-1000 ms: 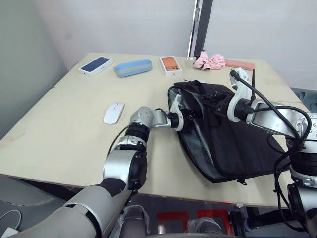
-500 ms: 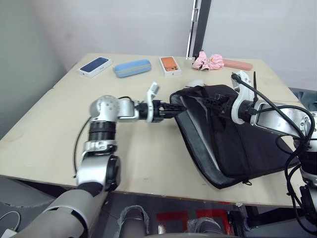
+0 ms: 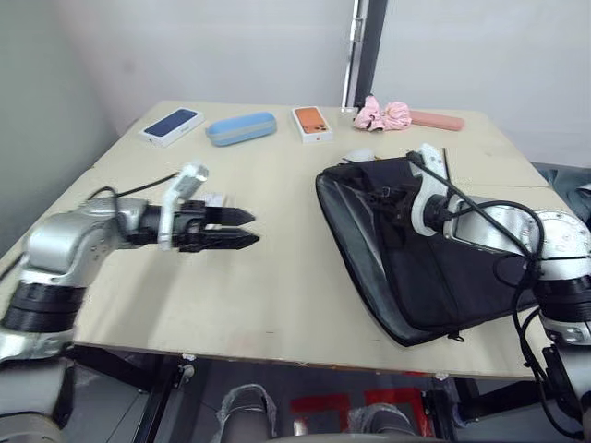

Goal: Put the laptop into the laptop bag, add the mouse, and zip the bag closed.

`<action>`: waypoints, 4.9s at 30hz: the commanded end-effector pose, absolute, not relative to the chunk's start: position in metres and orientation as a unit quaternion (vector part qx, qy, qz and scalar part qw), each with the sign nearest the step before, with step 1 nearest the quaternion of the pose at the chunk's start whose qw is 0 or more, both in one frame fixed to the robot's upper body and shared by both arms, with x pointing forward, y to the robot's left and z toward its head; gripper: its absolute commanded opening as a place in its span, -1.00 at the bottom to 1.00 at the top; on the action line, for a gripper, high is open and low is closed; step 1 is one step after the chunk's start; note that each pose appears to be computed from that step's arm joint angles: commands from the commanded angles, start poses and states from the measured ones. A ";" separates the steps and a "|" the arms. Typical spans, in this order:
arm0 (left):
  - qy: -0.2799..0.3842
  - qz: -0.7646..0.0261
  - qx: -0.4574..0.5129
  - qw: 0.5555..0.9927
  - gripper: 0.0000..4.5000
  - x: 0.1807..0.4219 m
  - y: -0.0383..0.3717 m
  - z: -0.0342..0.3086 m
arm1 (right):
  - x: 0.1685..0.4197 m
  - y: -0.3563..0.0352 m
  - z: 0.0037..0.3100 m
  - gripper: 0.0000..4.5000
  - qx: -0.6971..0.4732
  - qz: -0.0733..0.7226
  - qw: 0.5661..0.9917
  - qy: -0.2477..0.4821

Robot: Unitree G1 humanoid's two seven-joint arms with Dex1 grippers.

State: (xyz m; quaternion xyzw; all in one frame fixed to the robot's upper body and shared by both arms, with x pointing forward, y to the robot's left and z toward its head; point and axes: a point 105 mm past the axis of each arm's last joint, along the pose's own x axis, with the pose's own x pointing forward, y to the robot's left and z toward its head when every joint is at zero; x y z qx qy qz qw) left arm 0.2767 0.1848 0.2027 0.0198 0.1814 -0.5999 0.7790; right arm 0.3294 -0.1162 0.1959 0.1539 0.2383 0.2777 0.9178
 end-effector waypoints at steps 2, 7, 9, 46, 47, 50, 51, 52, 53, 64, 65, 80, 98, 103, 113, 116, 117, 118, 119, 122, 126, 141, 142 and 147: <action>0.153 -0.577 0.083 0.798 0.53 0.273 0.214 0.218 | 0.328 -0.118 0.188 -0.56 0.087 0.310 0.916 0.240; 0.091 -0.529 0.144 0.831 0.53 0.277 0.238 0.235 | 0.324 -0.130 0.198 0.21 0.035 0.343 0.913 0.217; 0.088 -0.507 0.144 0.845 0.53 0.279 0.247 0.237 | 0.318 -0.135 0.204 0.52 0.013 0.365 0.907 0.207; 0.131 -0.240 0.035 0.961 0.53 0.304 0.346 0.178 | 0.243 -0.213 0.265 0.99 -0.197 0.450 0.871 0.016; 0.131 -0.226 0.027 0.965 0.53 0.309 0.344 0.174 | 0.246 -0.202 0.271 0.99 -0.197 0.458 0.867 0.000; 0.131 -0.186 0.027 0.973 0.53 0.325 0.338 0.159 | 0.242 -0.167 0.283 0.99 -0.188 0.510 0.839 -0.030; 0.127 -0.176 0.019 0.976 0.53 0.332 0.332 0.155 | 0.239 -0.155 0.286 0.99 -0.192 0.529 0.826 -0.038; 0.123 -0.175 0.012 0.977 0.53 0.338 0.324 0.152 | 0.237 -0.145 0.288 0.99 -0.196 0.543 0.815 -0.044; 0.121 -0.176 0.007 0.977 0.53 0.341 0.319 0.150 | 0.236 -0.139 0.289 0.99 -0.198 0.551 0.810 -0.047; 0.113 -0.172 0.013 0.979 0.53 0.377 0.281 0.138 | 0.229 -0.114 0.293 0.99 -0.206 0.582 0.784 -0.065; 0.112 -0.168 0.012 0.979 0.53 0.381 0.278 0.138 | 0.229 -0.114 0.294 0.99 -0.207 0.582 0.784 -0.066; 0.098 -0.100 -0.014 0.990 0.98 0.407 0.260 0.140 | 0.223 -0.114 0.304 1.00 -0.207 0.569 0.792 -0.082; 0.131 -0.080 -0.011 0.988 0.98 0.412 0.250 0.116 | 0.227 -0.119 0.296 1.00 -0.224 0.549 0.803 -0.067; 0.160 -0.053 -0.009 0.986 0.98 0.411 0.256 0.099 | 0.226 -0.119 0.296 1.00 -0.223 0.548 0.803 -0.067; 0.184 -0.064 -0.013 0.981 0.28 0.409 0.244 0.085 | 0.231 -0.124 0.293 1.00 -0.215 0.532 0.817 -0.063; 0.178 -0.068 0.010 0.982 0.27 0.410 0.250 0.091 | 0.231 -0.124 0.293 1.00 -0.212 0.531 0.818 -0.064; 0.176 -0.076 0.019 0.981 0.27 0.410 0.250 0.094 | 0.232 -0.124 0.293 1.00 -0.211 0.531 0.818 -0.063; 0.171 -0.090 0.024 0.981 0.27 0.410 0.248 0.096 | 0.233 -0.124 0.292 1.00 -0.209 0.529 0.820 -0.061; 0.168 -0.101 0.027 0.980 0.27 0.410 0.247 0.098 | 0.233 -0.124 0.292 1.00 -0.208 0.527 0.822 -0.059; 0.143 -0.226 0.065 0.961 0.27 0.396 0.225 0.111 | 0.255 -0.122 0.286 1.00 -0.168 0.485 0.857 -0.039; 0.113 -0.404 0.159 0.894 0.27 0.362 0.203 0.125 | 0.282 -0.105 0.258 1.00 -0.097 0.435 0.895 0.030; 0.098 -0.596 0.210 0.769 0.27 0.344 0.183 0.153 | 0.322 -0.080 0.170 1.00 -0.197 0.228 0.934 0.192; 0.099 -0.599 0.213 0.765 0.27 0.345 0.181 0.152 | 0.323 -0.078 0.167 1.00 -0.186 0.227 0.935 0.196; 0.076 -0.603 0.202 0.768 0.27 0.353 0.172 0.159 | 0.333 -0.093 0.162 1.00 -0.225 0.170 0.938 0.201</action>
